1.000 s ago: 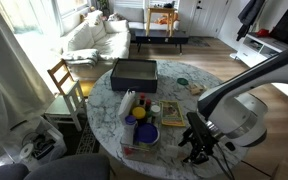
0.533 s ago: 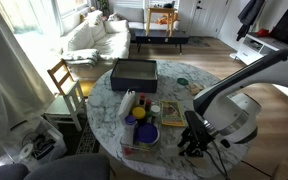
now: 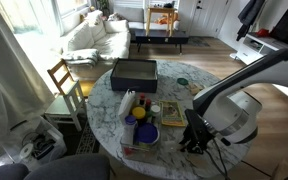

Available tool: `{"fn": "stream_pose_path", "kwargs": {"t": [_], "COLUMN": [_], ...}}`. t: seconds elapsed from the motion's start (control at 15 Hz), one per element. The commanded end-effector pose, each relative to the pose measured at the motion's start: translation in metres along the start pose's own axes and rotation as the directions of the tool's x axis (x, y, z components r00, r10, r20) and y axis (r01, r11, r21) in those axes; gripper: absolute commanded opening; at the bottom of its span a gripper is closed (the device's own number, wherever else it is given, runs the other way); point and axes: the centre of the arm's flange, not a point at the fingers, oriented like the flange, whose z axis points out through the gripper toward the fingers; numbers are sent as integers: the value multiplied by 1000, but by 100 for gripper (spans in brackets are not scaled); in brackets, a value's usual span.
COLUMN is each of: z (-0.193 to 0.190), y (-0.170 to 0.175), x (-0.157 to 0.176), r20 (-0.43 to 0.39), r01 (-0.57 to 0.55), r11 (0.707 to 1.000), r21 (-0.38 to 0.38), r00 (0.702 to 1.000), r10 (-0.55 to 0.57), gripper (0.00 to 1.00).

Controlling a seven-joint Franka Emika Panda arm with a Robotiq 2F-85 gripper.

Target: Pick up the measuring cup with a wooden block from the white bottle to and put it on the table

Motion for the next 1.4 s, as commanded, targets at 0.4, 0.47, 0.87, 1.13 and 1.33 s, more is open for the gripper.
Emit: {"fn": "stream_pose_path", "kwargs": {"t": [0.4, 0.47, 0.87, 1.13, 1.33], "z": [-69, -73, -81, -73, -69], "y": [31, 36, 68, 76, 76], "x": [21, 23, 35, 29, 29], "r20": [-74, -70, -83, -53, -52], "r01": [15, 4, -35, -79, -110], "r11": [997, 998, 999, 995, 992], "r21": [71, 64, 38, 58, 67], "r00": [997, 998, 996, 995, 992], "r10": [-10, 1, 38, 82, 113], "gripper": [7, 7, 7, 7, 7]}}
